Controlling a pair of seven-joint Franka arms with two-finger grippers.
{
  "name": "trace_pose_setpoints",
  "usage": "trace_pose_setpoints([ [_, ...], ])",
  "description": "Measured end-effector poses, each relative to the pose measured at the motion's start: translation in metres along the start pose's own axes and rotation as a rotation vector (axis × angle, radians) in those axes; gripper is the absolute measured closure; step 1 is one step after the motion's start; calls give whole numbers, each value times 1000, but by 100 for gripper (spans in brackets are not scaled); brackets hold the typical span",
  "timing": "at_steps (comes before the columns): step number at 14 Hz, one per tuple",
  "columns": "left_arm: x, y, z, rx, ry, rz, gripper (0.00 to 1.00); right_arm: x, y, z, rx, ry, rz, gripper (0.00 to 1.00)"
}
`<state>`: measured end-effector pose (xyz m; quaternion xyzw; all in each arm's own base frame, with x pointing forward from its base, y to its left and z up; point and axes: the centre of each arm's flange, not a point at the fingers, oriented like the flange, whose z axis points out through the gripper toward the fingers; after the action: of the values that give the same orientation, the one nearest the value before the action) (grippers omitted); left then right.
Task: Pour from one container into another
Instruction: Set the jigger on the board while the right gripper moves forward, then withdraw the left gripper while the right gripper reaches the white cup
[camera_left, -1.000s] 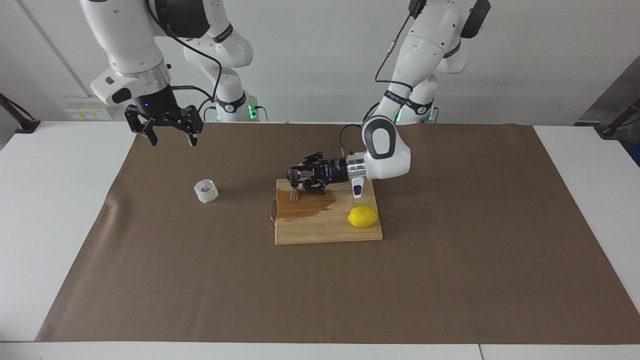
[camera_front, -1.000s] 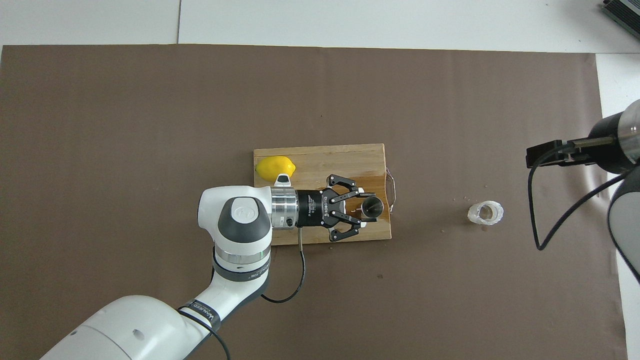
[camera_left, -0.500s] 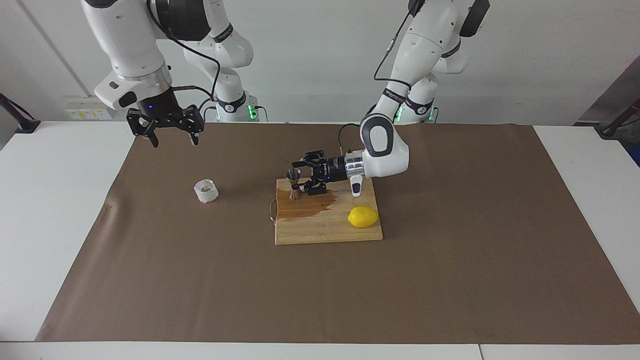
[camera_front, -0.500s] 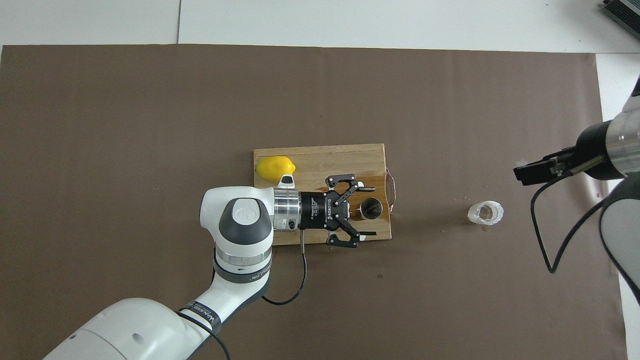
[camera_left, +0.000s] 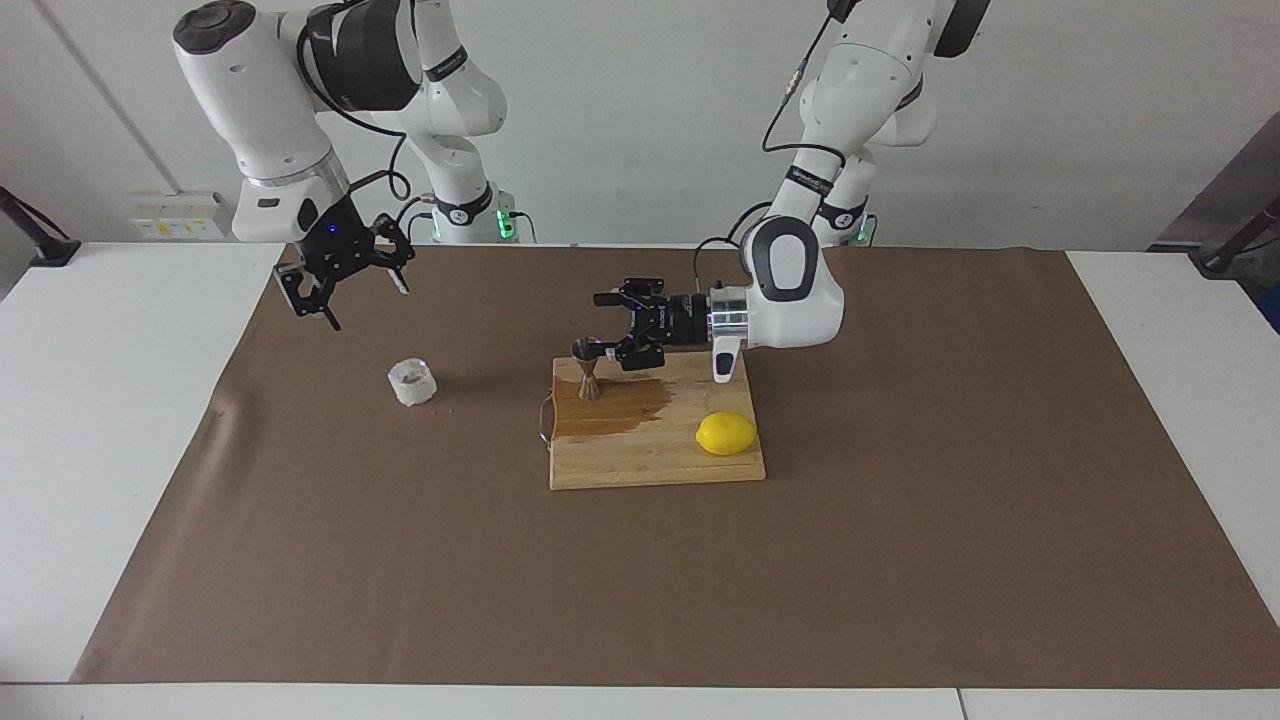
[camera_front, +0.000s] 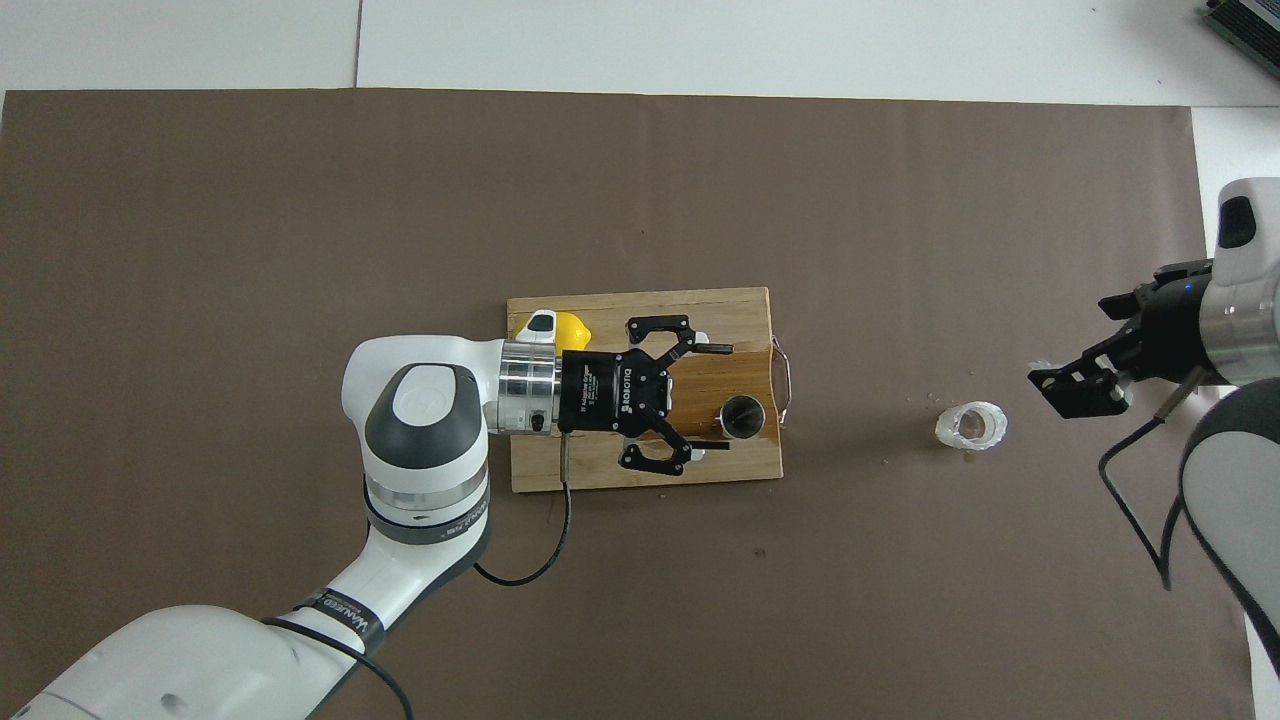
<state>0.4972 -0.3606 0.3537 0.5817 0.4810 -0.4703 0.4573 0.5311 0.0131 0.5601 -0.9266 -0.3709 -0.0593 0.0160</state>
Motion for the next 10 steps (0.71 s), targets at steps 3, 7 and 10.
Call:
trace_pose_setpoints([
  [3,-9,18,-52,48,115,101,0,-1,-1,3,4,-4,-65,0],
  [7,-20,32,-93,189,309,263,0,-17,3,31,88,13,-225,0],
  [10,-34,38,-112,301,458,386,0,-34,15,60,119,51,-337,0],
])
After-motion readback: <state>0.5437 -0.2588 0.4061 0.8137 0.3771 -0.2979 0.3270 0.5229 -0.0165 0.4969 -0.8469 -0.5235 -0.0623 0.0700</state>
